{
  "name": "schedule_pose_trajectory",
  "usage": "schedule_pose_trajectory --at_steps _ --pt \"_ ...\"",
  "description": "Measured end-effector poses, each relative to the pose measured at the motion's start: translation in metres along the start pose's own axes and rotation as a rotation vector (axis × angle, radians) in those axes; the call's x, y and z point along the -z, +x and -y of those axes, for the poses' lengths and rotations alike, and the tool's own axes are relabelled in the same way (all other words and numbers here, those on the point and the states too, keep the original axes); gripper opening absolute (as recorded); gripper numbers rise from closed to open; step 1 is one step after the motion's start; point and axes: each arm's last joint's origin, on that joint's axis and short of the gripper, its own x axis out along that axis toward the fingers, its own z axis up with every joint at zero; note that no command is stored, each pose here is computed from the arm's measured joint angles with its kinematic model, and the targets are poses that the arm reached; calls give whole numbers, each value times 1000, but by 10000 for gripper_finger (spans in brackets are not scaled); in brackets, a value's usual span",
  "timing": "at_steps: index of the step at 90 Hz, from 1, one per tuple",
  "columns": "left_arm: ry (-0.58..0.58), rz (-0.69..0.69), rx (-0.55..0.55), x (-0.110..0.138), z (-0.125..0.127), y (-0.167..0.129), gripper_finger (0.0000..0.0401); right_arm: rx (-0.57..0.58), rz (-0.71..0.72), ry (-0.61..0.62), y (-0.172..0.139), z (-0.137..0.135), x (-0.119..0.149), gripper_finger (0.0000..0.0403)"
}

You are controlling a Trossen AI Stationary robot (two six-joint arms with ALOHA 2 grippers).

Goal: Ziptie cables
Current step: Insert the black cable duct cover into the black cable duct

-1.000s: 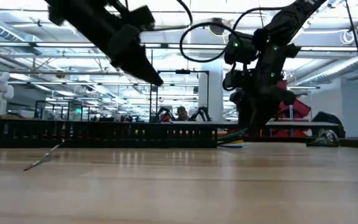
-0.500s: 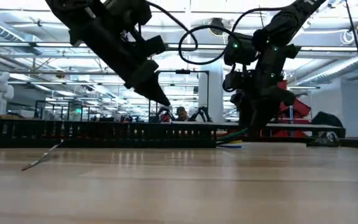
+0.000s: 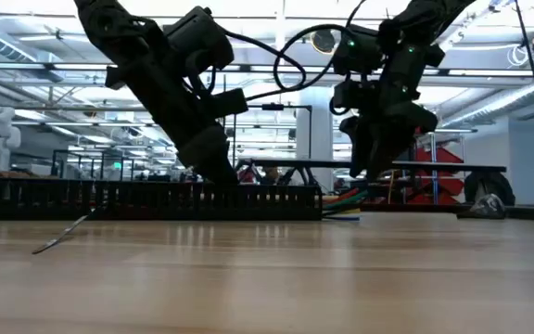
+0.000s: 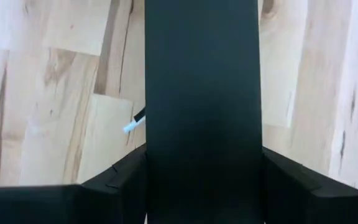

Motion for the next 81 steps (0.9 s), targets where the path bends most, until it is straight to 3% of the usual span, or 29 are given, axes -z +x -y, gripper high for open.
schedule_pose_trajectory --at_steps 27,42,59,81 --pt "100 -81 157 8 8 0 96 -10 -23 5 0 0 3 221" --pt "134 -146 179 15 13 -3 96 -29 -38 9 0 -8 1 221" --pt "143 -95 168 4 19 -23 96 -51 -41 29 1 -21 -4 221" --pt "57 49 90 -17 11 -50 96 -65 -44 109 2 -30 -7 221"
